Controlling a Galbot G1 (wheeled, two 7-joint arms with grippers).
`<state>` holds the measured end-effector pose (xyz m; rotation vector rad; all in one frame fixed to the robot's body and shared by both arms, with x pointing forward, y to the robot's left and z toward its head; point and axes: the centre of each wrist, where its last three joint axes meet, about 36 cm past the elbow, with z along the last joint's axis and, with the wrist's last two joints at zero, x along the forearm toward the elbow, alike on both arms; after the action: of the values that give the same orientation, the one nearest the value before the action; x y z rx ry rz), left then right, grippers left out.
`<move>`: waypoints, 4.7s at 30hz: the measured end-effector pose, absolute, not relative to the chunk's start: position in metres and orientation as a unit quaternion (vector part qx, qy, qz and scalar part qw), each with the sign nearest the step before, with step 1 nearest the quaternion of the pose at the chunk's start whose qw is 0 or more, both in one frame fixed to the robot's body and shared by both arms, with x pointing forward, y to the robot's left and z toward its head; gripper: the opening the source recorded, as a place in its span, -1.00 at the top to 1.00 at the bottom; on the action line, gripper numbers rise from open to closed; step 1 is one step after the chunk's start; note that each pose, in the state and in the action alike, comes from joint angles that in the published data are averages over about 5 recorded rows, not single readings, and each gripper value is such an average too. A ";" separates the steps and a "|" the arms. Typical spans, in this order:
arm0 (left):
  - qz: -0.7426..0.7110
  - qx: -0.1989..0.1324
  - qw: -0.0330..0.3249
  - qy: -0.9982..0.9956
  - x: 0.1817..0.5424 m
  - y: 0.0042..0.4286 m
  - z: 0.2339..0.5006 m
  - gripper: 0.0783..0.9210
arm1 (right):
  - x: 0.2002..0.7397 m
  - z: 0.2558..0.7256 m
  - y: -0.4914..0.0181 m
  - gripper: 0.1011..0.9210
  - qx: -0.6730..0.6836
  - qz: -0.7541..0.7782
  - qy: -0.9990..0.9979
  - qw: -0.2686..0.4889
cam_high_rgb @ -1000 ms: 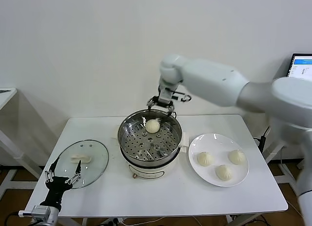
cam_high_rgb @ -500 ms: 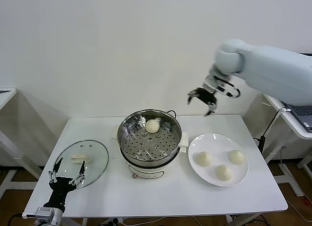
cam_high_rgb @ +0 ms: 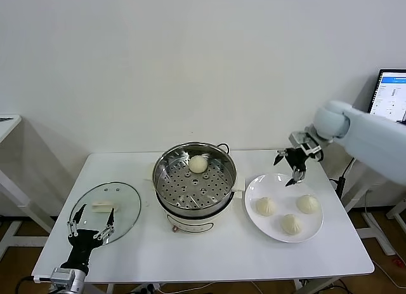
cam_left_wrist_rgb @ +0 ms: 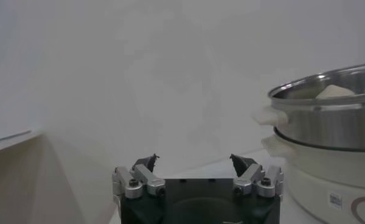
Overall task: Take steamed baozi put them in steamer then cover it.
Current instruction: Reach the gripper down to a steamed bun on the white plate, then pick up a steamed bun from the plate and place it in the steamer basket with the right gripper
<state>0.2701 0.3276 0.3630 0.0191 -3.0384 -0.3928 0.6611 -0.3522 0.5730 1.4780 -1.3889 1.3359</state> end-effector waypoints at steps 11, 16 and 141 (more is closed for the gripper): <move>-0.127 0.006 0.040 -0.991 0.273 0.329 0.360 -0.77 | 0.657 0.528 -0.351 -0.76 0.557 0.481 -0.558 0.383; -0.127 0.007 0.042 -0.991 0.273 0.329 0.358 -0.77 | 0.655 0.512 -0.342 -0.76 0.556 0.475 -0.559 0.391; -0.131 0.018 0.031 -0.991 0.274 0.343 0.367 -0.77 | 0.672 0.643 -0.006 -0.45 0.607 0.516 -0.505 0.332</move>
<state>0.2736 0.3425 0.3669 0.0555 -3.0513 -0.4050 0.6721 -0.0060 0.6432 1.5870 -1.3199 1.3481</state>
